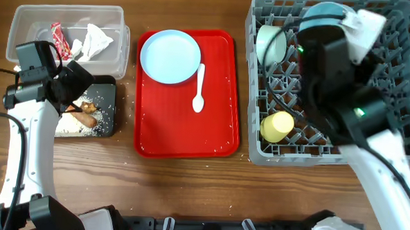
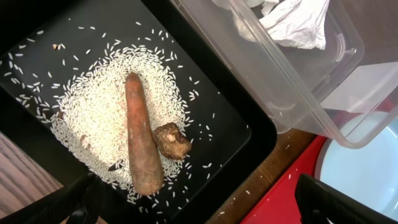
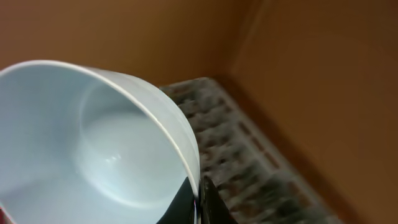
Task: Sort waste into correct bins and load items into the dishwasher rack
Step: 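Lift the blue bowl with the right gripper and set it in the rack, then release the blue bowl and move the right gripper to the light-blue plate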
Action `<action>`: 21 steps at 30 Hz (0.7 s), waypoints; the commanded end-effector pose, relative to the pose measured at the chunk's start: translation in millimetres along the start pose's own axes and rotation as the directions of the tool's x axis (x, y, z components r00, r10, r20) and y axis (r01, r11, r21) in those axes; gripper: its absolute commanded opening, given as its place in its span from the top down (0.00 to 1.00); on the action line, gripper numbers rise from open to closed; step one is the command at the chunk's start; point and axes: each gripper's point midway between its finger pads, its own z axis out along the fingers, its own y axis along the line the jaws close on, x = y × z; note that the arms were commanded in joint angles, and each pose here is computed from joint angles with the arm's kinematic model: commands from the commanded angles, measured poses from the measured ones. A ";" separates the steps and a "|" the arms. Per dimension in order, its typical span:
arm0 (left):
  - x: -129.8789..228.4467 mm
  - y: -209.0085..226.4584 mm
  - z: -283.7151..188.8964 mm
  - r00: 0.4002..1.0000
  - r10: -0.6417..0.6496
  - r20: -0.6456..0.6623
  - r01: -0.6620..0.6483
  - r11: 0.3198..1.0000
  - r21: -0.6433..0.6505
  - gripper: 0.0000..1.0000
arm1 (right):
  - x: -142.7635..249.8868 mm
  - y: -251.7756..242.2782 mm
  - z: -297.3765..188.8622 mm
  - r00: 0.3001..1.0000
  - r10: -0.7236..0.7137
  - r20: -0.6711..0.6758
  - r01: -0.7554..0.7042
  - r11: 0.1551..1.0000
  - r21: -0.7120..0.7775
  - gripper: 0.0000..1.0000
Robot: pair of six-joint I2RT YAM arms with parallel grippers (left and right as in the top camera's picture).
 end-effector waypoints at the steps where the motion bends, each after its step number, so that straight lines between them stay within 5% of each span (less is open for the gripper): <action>1: -5.6 -4.2 -7.3 1.000 0.002 0.024 -0.003 1.000 0.015 0.00 | 16.6 24.7 29.4 0.923 -0.380 -0.062 0.385 0.914 0.126 0.96; 4: -5.5 -4.3 -7.3 1.000 0.002 0.023 -0.003 1.000 0.015 0.00 | 44.4 60.0 56.2 0.781 -0.608 -0.146 0.623 0.776 0.101 0.96; 12: -5.5 -4.3 -7.3 1.000 0.002 0.023 -0.003 1.000 0.015 0.00 | 116.3 114.7 103.6 0.468 -0.836 -0.286 0.879 0.474 0.051 0.96; 21: -5.5 -4.3 -7.3 1.000 0.002 0.023 -0.003 1.000 0.015 0.00 | 164.9 165.2 83.5 0.384 -0.902 -0.195 0.883 0.421 -0.207 0.96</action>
